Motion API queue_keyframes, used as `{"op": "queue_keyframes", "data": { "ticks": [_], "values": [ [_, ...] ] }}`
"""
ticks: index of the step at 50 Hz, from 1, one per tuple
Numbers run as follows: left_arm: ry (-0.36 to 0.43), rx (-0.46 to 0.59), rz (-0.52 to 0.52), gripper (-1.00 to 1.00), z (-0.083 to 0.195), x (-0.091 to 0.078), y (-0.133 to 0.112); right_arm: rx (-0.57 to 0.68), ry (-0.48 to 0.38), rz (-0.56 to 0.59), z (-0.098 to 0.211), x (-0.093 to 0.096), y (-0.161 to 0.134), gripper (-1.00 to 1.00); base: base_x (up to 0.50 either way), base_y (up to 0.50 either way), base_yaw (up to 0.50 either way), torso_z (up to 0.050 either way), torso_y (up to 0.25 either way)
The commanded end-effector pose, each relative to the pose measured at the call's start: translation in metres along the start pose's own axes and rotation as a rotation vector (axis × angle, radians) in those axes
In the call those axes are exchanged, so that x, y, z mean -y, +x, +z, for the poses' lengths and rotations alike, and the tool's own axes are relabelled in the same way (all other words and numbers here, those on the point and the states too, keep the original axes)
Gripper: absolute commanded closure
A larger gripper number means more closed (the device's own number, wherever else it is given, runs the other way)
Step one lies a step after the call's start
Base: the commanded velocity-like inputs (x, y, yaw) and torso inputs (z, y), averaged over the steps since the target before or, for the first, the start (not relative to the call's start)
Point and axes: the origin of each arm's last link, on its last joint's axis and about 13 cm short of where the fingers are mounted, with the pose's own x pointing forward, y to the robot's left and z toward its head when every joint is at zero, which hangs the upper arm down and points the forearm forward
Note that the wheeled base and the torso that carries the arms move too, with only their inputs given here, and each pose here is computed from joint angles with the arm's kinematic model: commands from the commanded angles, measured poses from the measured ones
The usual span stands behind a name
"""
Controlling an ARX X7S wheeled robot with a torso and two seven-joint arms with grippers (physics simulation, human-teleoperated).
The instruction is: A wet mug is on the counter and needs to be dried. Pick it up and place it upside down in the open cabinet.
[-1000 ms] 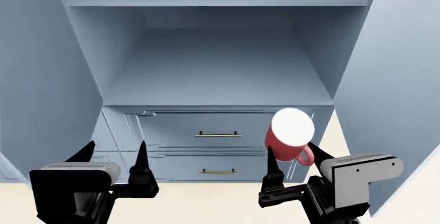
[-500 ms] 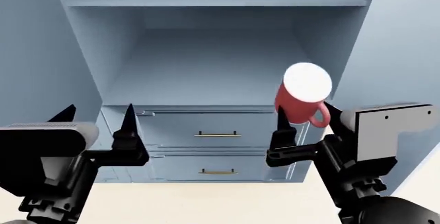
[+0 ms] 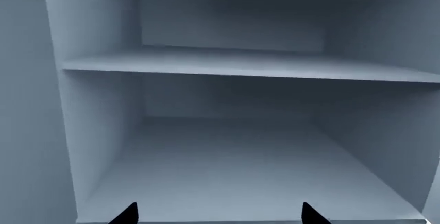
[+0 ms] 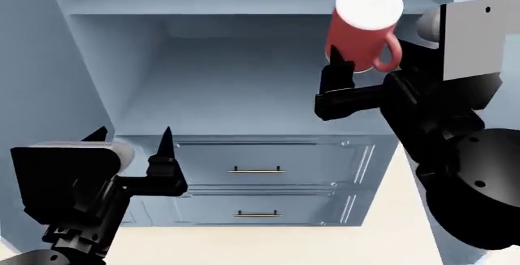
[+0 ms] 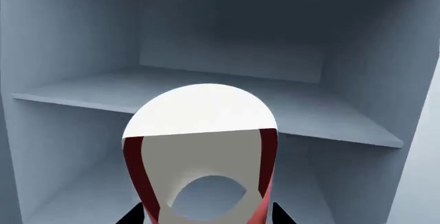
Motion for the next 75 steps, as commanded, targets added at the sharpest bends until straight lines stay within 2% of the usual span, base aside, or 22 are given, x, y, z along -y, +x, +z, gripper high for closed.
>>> {"op": "queue_keyframes", "data": {
  "ticks": [1,18,22,40,57,61,67,75],
  "values": [
    [-0.01,-0.023,-0.006,-1.0,-0.007,0.0,0.002,0.016,-0.034,-0.014,0.021,0.001,0.009,1.0,0.5,0.0,0.0,0.0,0.01],
    [-0.026,-0.03,-0.003,-1.0,-0.019,-0.001,-0.005,0.013,-0.038,-0.017,0.026,-0.001,0.011,1.0,0.5,0.0,0.0,0.0,0.001],
    [-0.028,-0.028,-0.009,-1.0,-0.019,-0.001,-0.007,-0.022,-0.04,-0.013,0.034,-0.002,0.021,1.0,0.5,0.0,0.0,0.0,0.0],
    [-0.028,-0.028,-0.014,-1.0,-0.018,0.0,-0.007,-0.066,-0.051,-0.019,0.043,-0.003,0.035,1.0,0.5,0.0,0.0,0.0,0.002],
    [-0.033,-0.04,-0.012,-1.0,-0.023,-0.001,-0.006,-0.117,-0.038,-0.033,0.043,-0.001,0.053,1.0,0.5,0.01,0.0,0.0,0.001],
    [-0.036,-0.04,-0.011,-1.0,-0.023,-0.001,-0.006,-0.133,-0.042,-0.026,0.041,-0.002,0.057,1.0,0.0,0.0,0.0,0.0,0.003],
    [-0.037,-0.04,-0.013,-1.0,-0.023,-0.001,-0.006,-0.198,0.004,-0.005,0.039,0.001,0.067,1.0,0.0,0.0,0.0,0.0,0.0],
    [-0.039,-0.038,-0.015,-1.0,-0.022,-0.002,-0.007,-0.241,0.024,-0.017,0.036,0.002,0.082,1.0,0.0,0.0,0.0,0.001,0.0]
  ]
}}
